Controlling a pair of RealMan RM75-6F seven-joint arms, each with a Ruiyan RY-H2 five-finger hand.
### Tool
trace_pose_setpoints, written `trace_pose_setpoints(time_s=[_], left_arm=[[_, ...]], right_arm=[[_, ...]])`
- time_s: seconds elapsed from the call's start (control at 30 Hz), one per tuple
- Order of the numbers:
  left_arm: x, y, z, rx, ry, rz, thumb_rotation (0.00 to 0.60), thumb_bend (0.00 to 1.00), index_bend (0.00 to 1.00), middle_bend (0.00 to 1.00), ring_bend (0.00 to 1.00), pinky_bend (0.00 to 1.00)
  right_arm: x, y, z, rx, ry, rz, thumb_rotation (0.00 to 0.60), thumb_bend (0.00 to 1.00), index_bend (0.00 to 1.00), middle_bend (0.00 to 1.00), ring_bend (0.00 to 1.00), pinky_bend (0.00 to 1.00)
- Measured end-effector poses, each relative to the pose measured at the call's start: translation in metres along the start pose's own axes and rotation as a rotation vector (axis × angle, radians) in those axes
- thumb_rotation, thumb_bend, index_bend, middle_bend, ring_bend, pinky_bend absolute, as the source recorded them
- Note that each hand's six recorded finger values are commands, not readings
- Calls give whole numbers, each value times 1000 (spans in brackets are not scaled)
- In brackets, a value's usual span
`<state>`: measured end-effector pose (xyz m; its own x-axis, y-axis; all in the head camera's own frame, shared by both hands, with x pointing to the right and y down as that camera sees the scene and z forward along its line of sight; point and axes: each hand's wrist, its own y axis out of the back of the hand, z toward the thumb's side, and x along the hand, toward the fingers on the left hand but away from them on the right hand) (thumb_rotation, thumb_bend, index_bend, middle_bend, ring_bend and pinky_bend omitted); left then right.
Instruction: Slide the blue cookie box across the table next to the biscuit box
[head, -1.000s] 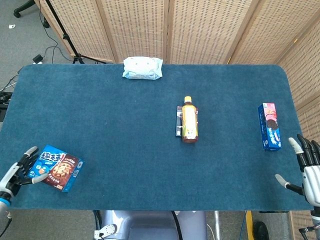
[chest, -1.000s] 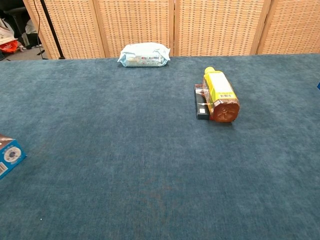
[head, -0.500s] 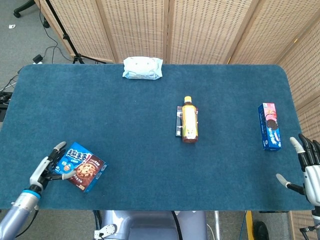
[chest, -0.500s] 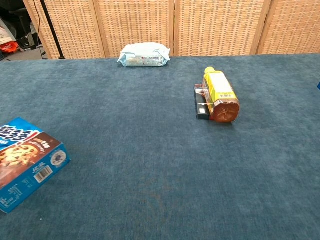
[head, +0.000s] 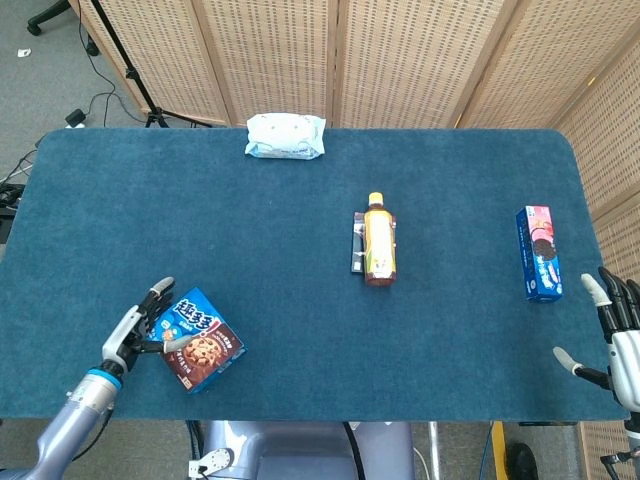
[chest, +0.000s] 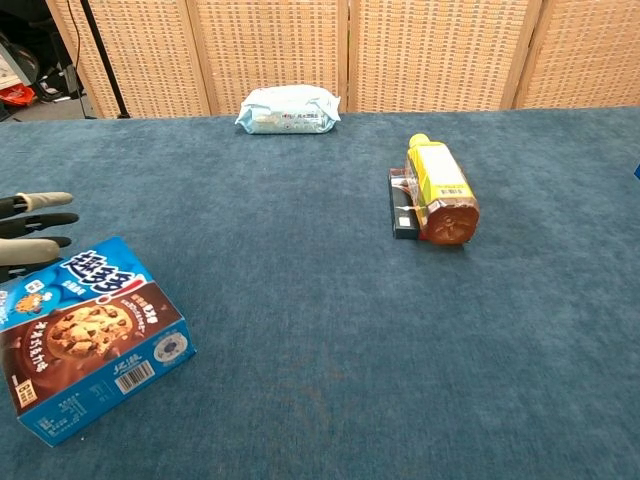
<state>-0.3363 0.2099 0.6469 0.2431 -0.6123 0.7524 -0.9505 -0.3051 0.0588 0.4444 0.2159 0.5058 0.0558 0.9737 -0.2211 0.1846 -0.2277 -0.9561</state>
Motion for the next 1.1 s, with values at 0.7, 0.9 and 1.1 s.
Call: trace_pose_setpoints(time_s=[0.7,0.9,1.1], left_arm=[[16,-45,33,116,-82,-43,600,0,0,0,0,0],[3,-18,47,355,-201,40,600,0,0,0,0,0],[-10,15,54,799,-340,117,600,0,0,0,0,0]], right_arm=[[-3,-1,-3,-1,-8,6,600,0,0,0,0,0],[-2,-2,-1,3,-5,6,600,0,0,0,0,0],[-2,-3,1,4,-2,8,600,0,0,0,0,0]])
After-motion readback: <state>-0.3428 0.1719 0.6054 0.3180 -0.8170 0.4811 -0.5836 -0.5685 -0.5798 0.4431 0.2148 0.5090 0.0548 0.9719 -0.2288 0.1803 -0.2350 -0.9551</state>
